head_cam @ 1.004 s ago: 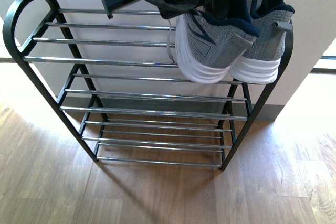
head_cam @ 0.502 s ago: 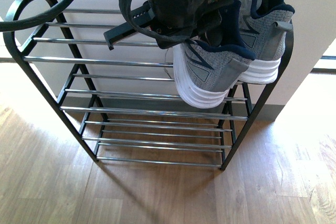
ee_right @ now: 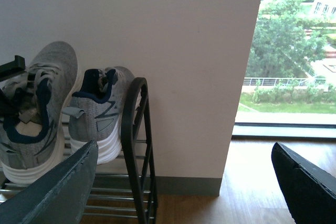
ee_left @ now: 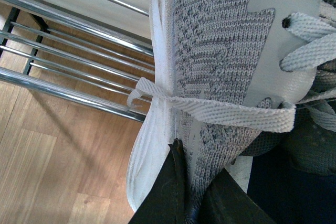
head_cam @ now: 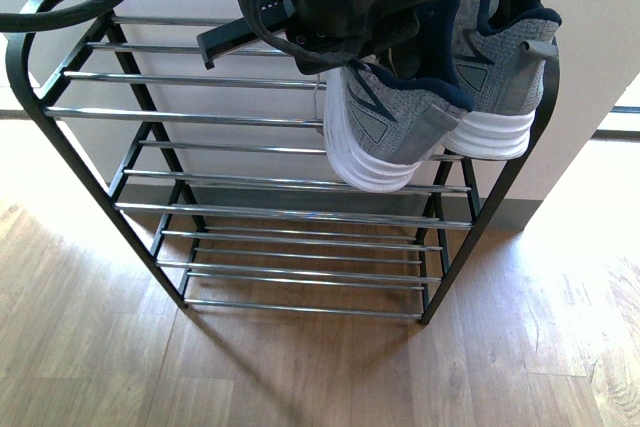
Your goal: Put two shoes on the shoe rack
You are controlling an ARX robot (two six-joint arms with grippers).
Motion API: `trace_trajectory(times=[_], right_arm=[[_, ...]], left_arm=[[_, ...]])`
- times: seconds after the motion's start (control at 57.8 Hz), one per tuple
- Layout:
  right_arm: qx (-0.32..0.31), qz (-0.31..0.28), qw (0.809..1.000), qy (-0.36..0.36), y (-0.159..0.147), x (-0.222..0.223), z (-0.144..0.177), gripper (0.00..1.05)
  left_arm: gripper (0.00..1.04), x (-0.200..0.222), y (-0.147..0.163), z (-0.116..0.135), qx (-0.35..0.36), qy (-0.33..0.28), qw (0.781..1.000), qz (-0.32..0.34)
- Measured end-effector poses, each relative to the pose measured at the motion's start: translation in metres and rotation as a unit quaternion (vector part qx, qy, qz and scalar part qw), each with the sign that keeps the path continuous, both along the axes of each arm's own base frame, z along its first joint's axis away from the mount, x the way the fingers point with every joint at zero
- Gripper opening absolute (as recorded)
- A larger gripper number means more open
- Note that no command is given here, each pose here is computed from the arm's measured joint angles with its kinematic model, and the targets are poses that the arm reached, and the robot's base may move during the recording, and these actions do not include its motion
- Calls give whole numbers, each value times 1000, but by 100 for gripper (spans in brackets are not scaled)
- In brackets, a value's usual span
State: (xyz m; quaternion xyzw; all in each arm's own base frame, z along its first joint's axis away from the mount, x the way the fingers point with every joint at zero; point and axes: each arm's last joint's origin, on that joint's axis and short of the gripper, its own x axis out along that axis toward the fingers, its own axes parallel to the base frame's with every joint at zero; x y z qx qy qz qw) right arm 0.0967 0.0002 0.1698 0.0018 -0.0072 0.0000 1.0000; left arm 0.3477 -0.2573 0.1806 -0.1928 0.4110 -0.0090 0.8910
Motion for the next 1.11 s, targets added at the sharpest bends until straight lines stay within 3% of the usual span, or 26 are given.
trace_trajectory(times=[0.502,0.744,1.056,1.108], right_arm=[[0,0,1000,0,0,0,0,96],[0,0,1000,0,0,0,0,96],[0,1,1000,0,0,0,0,96],[0,1,1000,0,0,0,0,96]], left_arm=[[2,2,4,-3,-19,14,1000,15],[2,94,26,-45,-55,3,998,10],[2,87,8,-45,-22,-24,999,1],[14,86,6,-45,-26,-31,999,-2]])
